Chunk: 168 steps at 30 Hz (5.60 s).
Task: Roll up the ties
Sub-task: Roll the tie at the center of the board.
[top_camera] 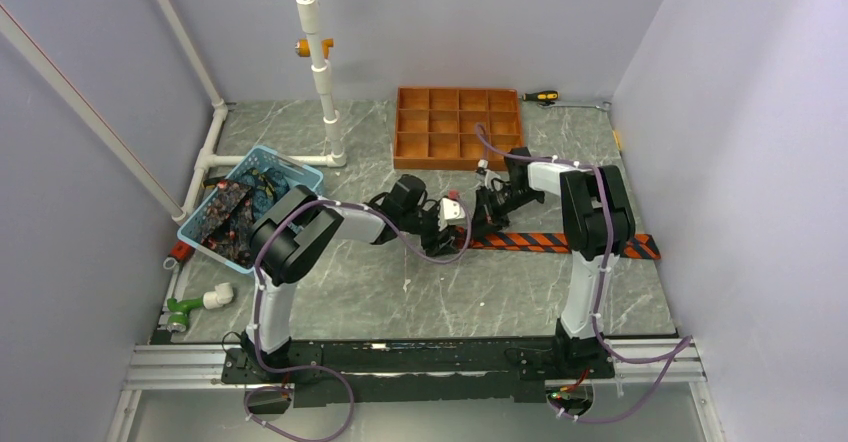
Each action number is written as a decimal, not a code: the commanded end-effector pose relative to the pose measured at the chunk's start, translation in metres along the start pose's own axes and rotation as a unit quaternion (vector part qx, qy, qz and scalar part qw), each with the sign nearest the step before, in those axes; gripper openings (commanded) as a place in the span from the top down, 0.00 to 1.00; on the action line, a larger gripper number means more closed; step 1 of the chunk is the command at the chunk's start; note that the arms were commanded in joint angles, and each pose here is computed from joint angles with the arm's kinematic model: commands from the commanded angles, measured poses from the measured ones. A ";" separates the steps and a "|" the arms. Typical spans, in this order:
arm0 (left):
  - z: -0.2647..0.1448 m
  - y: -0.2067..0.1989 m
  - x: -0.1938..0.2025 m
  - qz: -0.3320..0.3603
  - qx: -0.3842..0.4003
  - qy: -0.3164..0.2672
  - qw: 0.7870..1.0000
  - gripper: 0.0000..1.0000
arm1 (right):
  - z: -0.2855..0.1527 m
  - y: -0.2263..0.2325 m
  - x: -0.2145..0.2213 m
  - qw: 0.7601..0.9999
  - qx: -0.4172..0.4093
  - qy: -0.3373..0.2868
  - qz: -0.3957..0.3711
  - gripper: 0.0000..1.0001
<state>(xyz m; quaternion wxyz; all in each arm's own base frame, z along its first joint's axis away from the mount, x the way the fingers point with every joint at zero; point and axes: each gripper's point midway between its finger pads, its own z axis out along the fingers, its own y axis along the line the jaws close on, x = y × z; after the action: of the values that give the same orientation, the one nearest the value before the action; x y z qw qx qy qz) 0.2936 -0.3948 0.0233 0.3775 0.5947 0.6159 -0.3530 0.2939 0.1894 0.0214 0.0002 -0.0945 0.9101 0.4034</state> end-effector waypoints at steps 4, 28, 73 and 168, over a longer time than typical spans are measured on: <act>-0.005 -0.008 0.021 -0.053 0.013 -0.055 0.997 0.24 | 0.003 -0.076 0.012 0.985 0.168 0.032 -0.014 1.00; 0.026 -0.036 0.027 -0.096 0.041 -0.112 0.988 0.44 | 0.013 -0.078 0.009 0.975 0.223 0.014 -0.023 1.00; -0.026 -0.048 0.127 -0.033 0.025 0.232 0.972 0.95 | -0.003 0.041 -0.015 0.998 -0.038 -0.054 0.017 0.58; -0.024 -0.057 0.141 -0.071 0.052 0.284 0.955 0.97 | -0.012 0.003 0.018 0.998 0.032 0.003 0.046 0.63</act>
<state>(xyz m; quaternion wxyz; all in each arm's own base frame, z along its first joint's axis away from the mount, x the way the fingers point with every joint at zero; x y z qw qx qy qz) 0.2805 -0.4090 0.0182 0.3333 0.6395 0.6097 -0.3290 0.2813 0.1931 0.0419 -0.0130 -0.0424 0.9076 0.4174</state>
